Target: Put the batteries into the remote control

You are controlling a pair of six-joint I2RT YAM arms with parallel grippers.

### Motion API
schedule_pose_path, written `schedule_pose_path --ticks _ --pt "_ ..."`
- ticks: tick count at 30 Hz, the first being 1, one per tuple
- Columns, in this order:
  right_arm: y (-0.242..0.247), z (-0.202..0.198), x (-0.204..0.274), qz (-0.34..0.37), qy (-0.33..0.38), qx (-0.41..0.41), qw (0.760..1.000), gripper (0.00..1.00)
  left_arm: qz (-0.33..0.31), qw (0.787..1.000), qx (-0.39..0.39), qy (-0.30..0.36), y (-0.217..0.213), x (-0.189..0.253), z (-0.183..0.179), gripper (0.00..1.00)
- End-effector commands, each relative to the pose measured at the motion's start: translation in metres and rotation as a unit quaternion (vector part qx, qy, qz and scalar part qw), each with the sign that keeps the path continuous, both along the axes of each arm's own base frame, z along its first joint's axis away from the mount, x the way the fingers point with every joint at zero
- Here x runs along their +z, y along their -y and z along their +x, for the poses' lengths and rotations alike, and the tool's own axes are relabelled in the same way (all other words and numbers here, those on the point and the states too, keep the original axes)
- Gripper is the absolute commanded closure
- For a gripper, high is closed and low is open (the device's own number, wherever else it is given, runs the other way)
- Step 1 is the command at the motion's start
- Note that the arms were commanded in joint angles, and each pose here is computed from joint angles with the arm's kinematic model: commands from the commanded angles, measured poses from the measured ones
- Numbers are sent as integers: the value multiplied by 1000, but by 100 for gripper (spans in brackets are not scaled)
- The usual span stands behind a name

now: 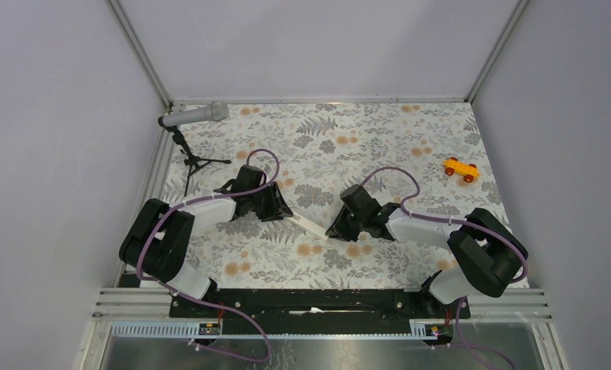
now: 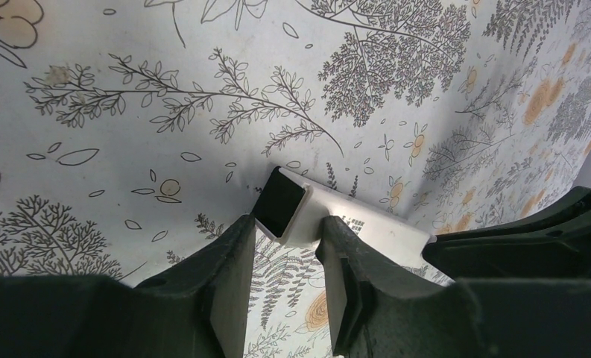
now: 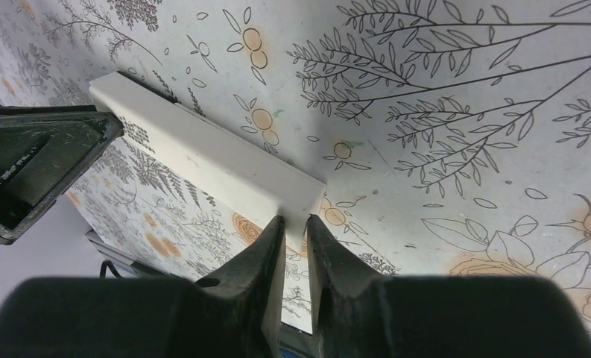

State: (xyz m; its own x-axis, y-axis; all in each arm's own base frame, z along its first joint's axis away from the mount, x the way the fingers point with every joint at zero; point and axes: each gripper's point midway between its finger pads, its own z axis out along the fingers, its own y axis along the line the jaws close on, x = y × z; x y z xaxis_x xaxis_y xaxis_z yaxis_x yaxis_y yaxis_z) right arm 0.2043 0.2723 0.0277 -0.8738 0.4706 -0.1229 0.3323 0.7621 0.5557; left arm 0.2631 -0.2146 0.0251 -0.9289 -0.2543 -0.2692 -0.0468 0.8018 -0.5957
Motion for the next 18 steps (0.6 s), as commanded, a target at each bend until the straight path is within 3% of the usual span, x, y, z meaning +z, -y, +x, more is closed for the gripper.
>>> schedule_pose_path --ticks 1,18 --pt "9 0 -9 -32 1 9 999 80 125 988 -1 -86 -44 -53 -45 65" --pt "4 -11 -25 -21 -30 26 999 85 113 991 -30 -65 -33 -44 -38 82"
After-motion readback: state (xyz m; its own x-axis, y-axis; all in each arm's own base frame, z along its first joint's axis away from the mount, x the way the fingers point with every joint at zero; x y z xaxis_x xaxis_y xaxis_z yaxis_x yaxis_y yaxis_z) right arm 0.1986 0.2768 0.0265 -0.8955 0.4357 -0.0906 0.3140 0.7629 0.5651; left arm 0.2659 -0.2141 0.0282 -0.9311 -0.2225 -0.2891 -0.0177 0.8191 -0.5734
